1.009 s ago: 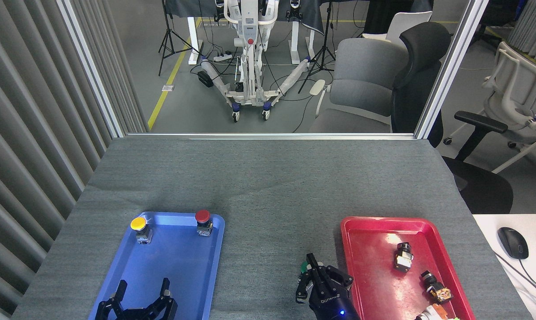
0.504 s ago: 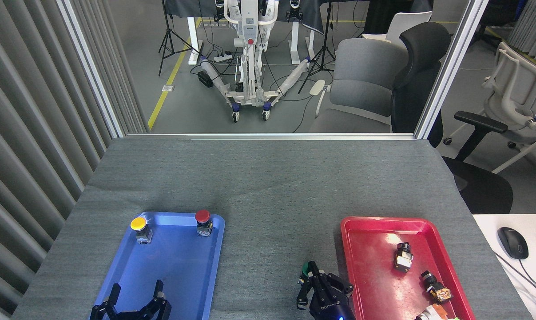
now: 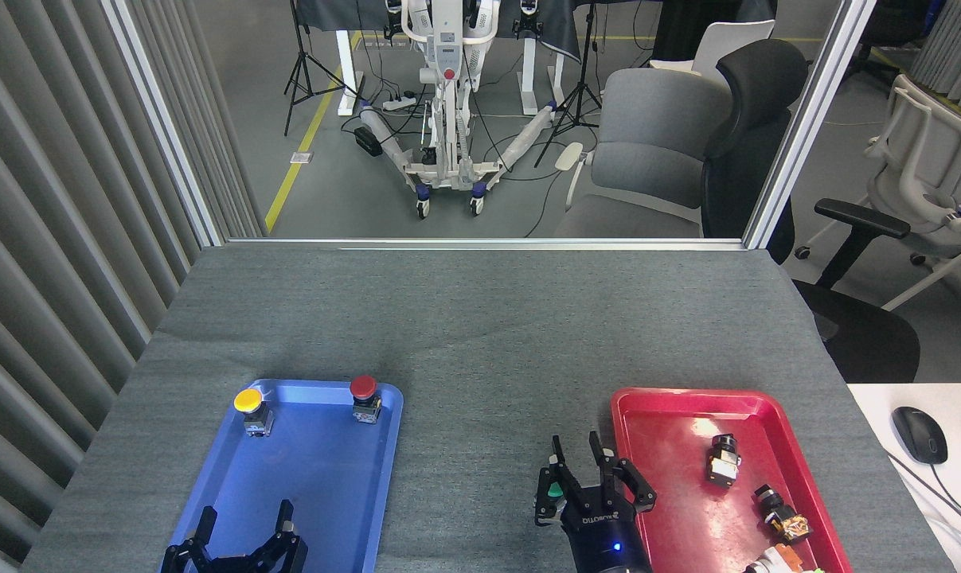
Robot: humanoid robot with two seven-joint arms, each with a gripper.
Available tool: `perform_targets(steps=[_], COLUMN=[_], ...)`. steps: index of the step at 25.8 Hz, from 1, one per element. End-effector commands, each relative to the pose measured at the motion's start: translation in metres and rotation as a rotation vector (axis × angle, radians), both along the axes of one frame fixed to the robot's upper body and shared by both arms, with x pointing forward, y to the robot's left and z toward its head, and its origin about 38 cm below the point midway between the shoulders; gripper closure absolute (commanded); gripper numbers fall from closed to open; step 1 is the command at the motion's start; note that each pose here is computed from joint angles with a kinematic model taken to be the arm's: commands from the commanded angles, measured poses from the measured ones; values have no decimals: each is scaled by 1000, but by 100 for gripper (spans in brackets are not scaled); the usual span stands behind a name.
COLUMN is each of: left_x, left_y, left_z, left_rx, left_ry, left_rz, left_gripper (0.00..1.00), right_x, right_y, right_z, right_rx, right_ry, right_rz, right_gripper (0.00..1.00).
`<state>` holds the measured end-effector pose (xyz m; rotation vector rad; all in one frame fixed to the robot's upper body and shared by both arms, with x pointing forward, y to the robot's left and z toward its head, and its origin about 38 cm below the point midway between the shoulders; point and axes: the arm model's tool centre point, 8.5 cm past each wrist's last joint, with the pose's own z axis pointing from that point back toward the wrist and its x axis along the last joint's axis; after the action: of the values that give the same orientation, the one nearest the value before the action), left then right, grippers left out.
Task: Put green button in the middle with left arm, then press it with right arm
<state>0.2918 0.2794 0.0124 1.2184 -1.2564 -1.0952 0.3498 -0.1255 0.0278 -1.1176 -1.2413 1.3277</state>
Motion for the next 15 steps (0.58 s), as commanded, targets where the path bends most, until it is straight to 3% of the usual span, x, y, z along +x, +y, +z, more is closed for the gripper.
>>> perform_targets(steps=[1,5,9,15], left_x=[0,0,0,0], left_y=[0,0,0,0], left_z=[1,2,1,1], left_rx=[-1,0,-1,-2], left_ry=[-2,-3,0,4], left_rz=[-1,0,-2,-2], left_gripper=[1,1,1,1], right_x=[1,-17,-28,-35], right_y=[-14,-41,-84,-90], right_z=[15,10,1,-3], right_rx=[10,7,-42,-39], right_ry=[-45,-33,-8,2], right_rz=[-41,-106,-180,-188], right_gripper=[1,0,0,0])
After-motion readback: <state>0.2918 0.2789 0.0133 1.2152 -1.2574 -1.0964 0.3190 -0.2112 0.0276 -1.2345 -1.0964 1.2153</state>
